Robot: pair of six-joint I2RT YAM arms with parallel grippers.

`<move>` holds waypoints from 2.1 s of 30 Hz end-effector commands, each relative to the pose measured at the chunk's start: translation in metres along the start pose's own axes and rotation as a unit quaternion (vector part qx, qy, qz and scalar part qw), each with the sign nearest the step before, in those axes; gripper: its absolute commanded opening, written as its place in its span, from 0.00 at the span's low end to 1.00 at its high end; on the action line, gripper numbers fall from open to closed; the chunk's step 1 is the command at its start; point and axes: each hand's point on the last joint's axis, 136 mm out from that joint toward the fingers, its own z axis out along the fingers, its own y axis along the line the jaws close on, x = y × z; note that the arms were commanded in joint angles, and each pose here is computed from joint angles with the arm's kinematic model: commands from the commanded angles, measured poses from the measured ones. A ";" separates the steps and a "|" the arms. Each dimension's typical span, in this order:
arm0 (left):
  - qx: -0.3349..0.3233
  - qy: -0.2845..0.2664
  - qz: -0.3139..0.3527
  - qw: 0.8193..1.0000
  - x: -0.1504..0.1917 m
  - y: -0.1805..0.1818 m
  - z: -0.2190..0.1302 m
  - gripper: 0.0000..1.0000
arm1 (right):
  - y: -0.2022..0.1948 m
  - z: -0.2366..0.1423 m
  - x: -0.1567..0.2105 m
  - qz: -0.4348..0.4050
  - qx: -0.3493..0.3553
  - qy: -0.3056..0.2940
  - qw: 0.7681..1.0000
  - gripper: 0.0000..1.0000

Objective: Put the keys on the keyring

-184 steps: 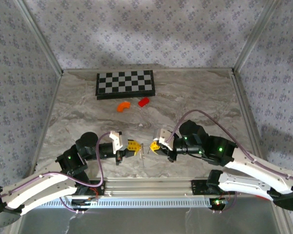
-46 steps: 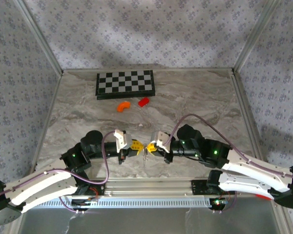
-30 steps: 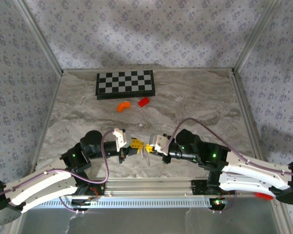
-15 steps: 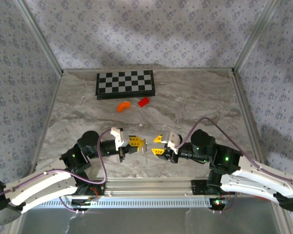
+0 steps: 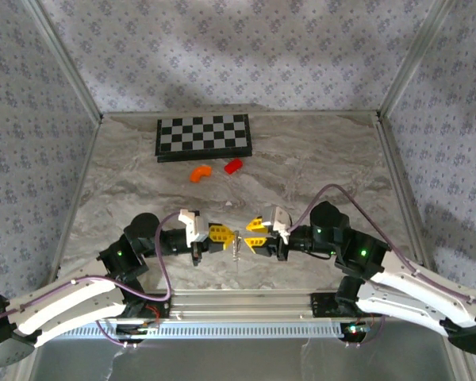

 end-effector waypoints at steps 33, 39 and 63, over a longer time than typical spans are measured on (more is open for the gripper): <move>0.039 -0.028 0.007 0.999 -0.022 -0.014 -0.002 0.00 | 0.000 -0.001 0.001 -0.011 -0.025 0.002 1.000 0.30; 0.037 -0.027 0.005 0.999 -0.022 -0.014 -0.001 0.00 | 0.006 0.002 0.000 -0.017 -0.048 -0.003 0.999 0.30; 0.032 -0.022 0.002 0.999 -0.019 -0.012 -0.001 0.00 | 0.010 0.011 -0.004 -0.024 -0.065 -0.010 0.998 0.03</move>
